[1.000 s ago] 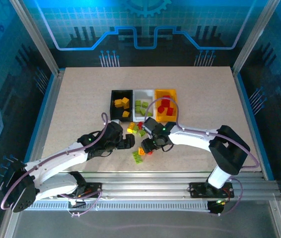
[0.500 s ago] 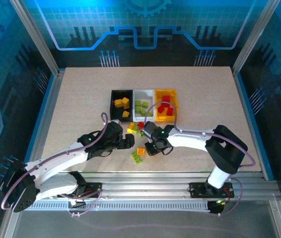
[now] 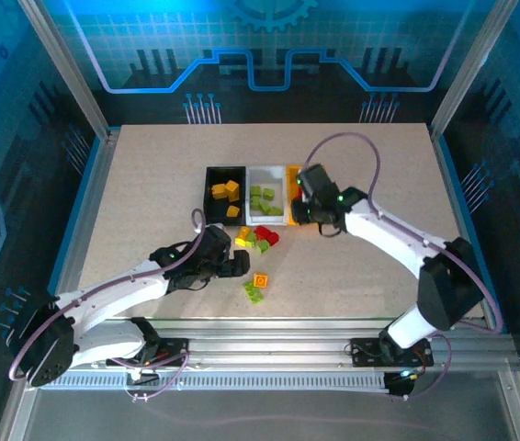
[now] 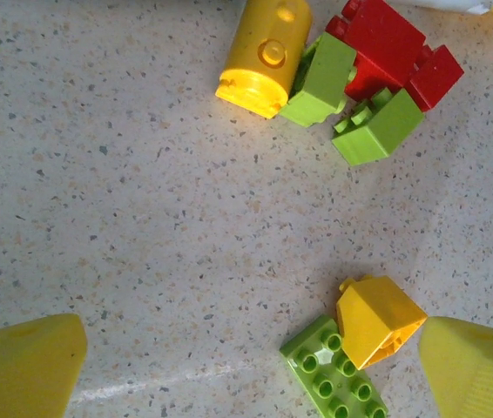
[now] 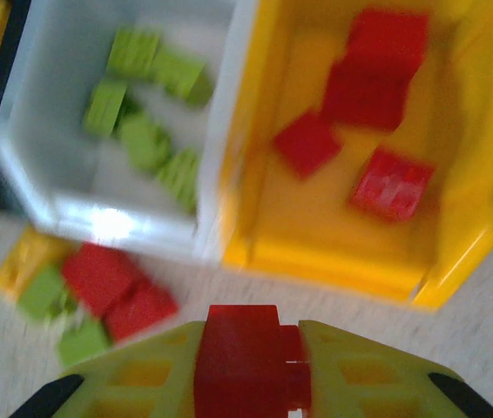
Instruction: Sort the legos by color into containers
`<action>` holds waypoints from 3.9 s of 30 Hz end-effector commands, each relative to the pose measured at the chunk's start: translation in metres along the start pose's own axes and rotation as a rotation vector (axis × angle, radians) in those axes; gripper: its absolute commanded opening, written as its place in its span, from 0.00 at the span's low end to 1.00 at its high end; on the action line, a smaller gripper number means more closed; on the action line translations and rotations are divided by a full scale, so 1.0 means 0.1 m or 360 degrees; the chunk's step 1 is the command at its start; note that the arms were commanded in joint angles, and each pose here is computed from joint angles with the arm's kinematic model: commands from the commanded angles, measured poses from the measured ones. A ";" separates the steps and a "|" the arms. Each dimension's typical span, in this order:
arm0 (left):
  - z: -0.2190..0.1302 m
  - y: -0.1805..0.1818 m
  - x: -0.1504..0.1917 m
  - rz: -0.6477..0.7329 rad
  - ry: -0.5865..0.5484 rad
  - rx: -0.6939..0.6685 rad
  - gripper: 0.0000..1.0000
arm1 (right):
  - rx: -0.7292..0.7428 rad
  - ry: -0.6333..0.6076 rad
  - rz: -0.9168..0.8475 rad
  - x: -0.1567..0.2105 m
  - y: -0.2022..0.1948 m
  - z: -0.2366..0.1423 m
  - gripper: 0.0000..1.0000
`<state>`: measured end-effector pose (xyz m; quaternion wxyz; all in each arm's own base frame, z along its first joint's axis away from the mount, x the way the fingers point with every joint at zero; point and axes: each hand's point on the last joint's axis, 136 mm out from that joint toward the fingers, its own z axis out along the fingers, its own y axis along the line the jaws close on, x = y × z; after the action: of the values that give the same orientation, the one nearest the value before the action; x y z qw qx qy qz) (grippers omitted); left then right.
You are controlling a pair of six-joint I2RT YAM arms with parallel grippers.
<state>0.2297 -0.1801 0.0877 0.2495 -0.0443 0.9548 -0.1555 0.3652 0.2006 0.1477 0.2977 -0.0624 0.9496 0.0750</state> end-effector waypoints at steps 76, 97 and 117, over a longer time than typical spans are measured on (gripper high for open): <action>0.48 -0.77 0.26 0.0708 0.0227 -0.0174 0.34 | 0.0044 -0.0201 0.0295 0.29 -0.56 -0.53 0.75; 0.58 0.23 -2.13 -0.0105 -0.0355 -0.0454 0.34 | -0.0017 -0.0175 0.0311 0.37 -0.51 -0.53 0.75; -0.35 -0.44 -2.11 -0.0136 -0.0561 0.0042 0.99 | -0.0309 -0.0098 0.0030 0.53 0.18 -0.36 0.80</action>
<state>0.4172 -0.1625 0.2204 0.4084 -0.1190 0.8958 -0.1290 0.3031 0.1775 0.1525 0.3221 -0.0319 0.9345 0.1479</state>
